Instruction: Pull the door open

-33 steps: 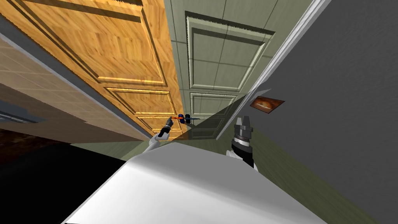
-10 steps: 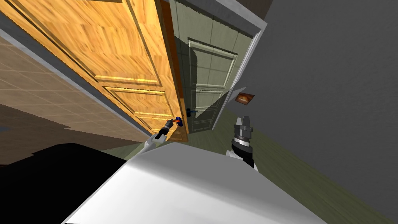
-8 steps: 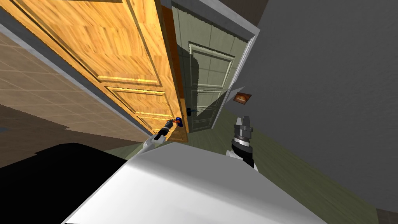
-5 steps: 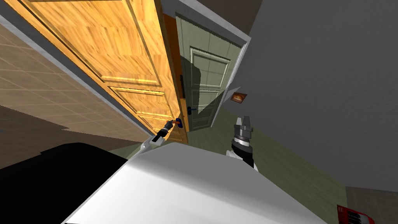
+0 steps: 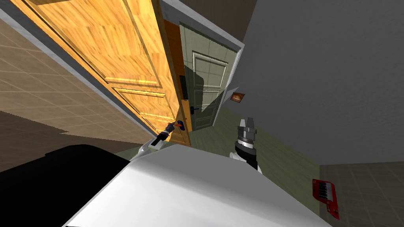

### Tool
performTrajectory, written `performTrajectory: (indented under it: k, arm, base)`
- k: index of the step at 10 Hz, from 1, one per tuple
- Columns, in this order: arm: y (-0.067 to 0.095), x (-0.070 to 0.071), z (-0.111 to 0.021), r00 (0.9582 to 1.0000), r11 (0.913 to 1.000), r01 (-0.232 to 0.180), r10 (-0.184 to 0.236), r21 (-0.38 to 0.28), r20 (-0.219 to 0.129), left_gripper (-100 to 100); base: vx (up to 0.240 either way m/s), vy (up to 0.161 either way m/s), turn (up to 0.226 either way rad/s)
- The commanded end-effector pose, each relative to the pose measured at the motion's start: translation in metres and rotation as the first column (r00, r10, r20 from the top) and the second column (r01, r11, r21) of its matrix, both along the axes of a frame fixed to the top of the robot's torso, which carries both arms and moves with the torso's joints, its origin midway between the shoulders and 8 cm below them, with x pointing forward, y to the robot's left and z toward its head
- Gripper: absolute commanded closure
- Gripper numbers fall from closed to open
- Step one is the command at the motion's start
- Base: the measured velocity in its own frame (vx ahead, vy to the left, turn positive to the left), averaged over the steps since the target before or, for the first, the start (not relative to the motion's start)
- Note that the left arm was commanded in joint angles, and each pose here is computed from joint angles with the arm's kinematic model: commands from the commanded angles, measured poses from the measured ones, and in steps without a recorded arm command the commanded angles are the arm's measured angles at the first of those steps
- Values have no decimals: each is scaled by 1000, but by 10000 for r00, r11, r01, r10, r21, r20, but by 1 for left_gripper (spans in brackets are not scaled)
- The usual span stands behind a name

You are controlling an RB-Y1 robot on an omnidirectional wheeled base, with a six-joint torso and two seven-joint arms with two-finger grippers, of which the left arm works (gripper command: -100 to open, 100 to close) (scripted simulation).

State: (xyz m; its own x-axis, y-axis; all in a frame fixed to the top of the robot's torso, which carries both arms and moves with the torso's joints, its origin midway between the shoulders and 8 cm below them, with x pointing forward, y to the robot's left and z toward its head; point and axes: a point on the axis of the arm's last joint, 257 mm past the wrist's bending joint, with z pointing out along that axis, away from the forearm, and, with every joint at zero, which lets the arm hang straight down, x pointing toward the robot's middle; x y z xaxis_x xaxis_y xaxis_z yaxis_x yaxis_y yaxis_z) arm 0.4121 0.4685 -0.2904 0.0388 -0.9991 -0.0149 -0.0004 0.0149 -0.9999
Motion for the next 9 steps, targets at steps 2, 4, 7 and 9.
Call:
performTrajectory:
  k: [2, 4, 7, 9]
  arm:
    - [-11, -12, -2, 9989, 9989, 463, -463, -82, 12, 100]
    - [-14, -20, -2, 9974, 9974, 714, -714, -111, 12, 100]
    - [-8, -25, 1, 9973, 9973, 729, -729, -48, 3, 100]
    - [-8, -34, -2, 9956, 9956, 933, -933, -70, -22, 100]
  base:
    - [-192, 71, -142]
    - [-184, 81, -118]
    - [-158, 56, -94]
    - [-164, 59, -146]
